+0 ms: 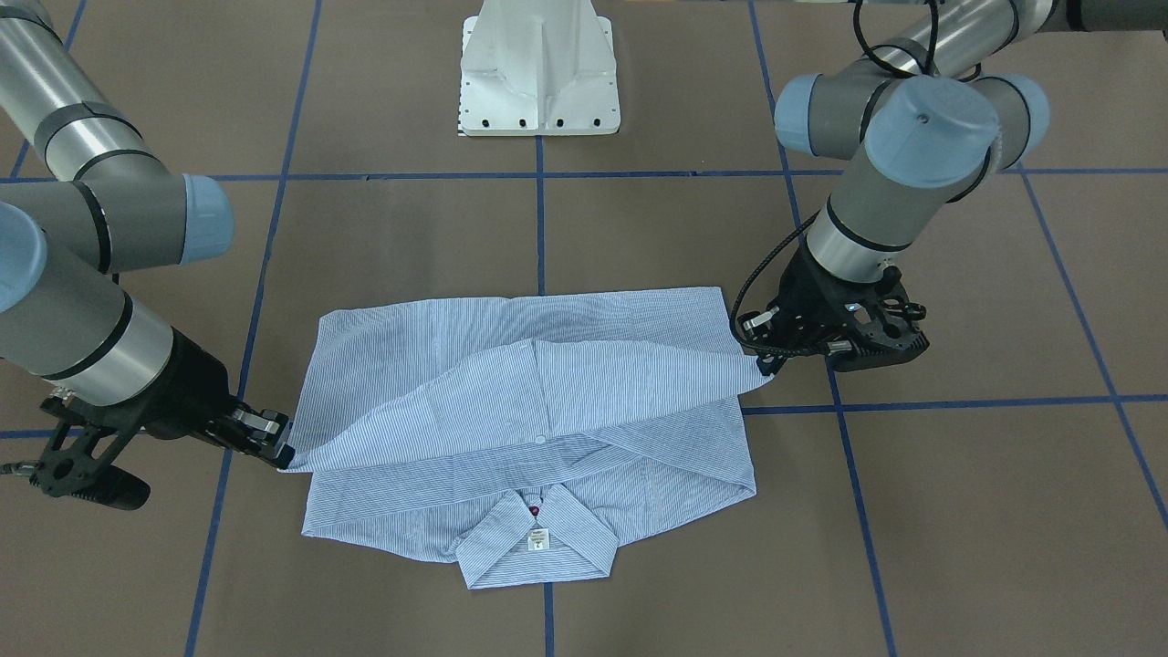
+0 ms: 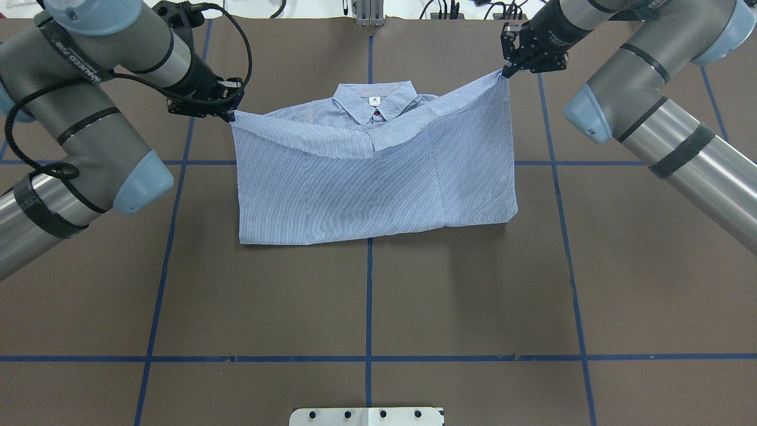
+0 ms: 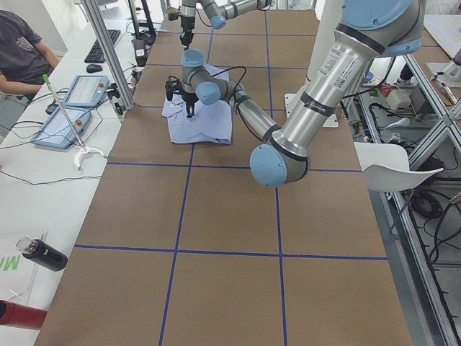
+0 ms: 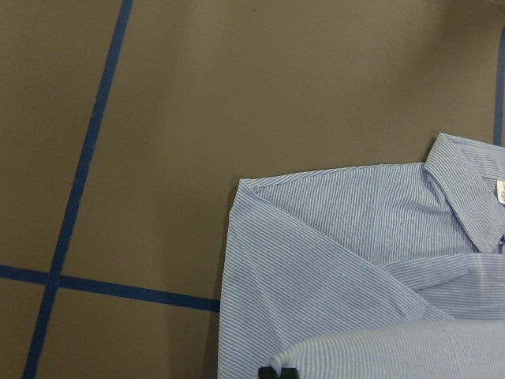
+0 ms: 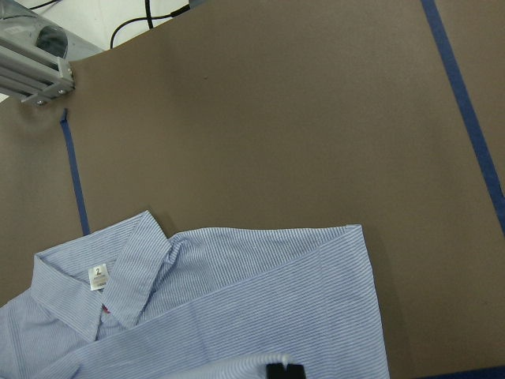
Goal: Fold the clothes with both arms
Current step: 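Lay the hem over the collar edge with both grippers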
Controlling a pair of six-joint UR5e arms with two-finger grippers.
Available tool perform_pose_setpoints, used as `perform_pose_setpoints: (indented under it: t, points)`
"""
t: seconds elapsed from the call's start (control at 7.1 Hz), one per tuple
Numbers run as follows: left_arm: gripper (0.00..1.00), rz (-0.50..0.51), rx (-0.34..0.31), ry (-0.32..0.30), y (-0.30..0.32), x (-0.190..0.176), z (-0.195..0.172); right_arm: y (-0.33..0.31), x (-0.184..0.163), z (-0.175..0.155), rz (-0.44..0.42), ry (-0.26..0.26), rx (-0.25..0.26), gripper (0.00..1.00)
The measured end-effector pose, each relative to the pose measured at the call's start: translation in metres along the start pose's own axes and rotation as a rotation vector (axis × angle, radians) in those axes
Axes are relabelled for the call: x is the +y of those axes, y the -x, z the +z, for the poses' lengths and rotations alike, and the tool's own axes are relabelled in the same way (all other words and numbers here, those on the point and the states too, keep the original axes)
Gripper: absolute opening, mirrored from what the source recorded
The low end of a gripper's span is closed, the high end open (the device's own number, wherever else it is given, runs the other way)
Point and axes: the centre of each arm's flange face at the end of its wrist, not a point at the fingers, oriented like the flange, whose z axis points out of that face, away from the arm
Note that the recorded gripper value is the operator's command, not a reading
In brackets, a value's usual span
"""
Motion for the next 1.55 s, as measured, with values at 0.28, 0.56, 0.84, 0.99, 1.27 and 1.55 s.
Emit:
perform_pose_setpoints:
  t: [0.28, 0.56, 0.84, 0.99, 1.27, 1.55]
  points:
    - [0.0, -0.003, 0.003, -0.01, 0.009, -0.013, 0.016, -0.004, -0.013, 0.017, 0.0, -0.001, 0.001, 0.0]
    - [0.0, -0.006, 0.009, -0.011, 0.021, -0.022, 0.042, -0.025, -0.015, 0.031, 0.003, 0.007, 0.014, 0.0]
    - [0.0, -0.029, 0.02, -0.012, 0.021, -0.024, 0.05, -0.043, -0.011, 0.038, -0.005, 0.016, 0.026, 0.0]
    - [0.0, -0.039, 0.028, -0.013, 0.019, -0.023, 0.05, -0.044, -0.008, 0.04, -0.011, 0.02, 0.027, 0.0]
    - [0.0, -0.044, 0.035, -0.013, 0.016, -0.023, 0.048, -0.037, -0.003, 0.043, -0.022, 0.025, 0.023, 0.0]
    - [0.0, -0.045, 0.035, -0.013, 0.015, -0.022, 0.048, -0.027, 0.003, 0.047, -0.035, 0.03, 0.019, 0.0]
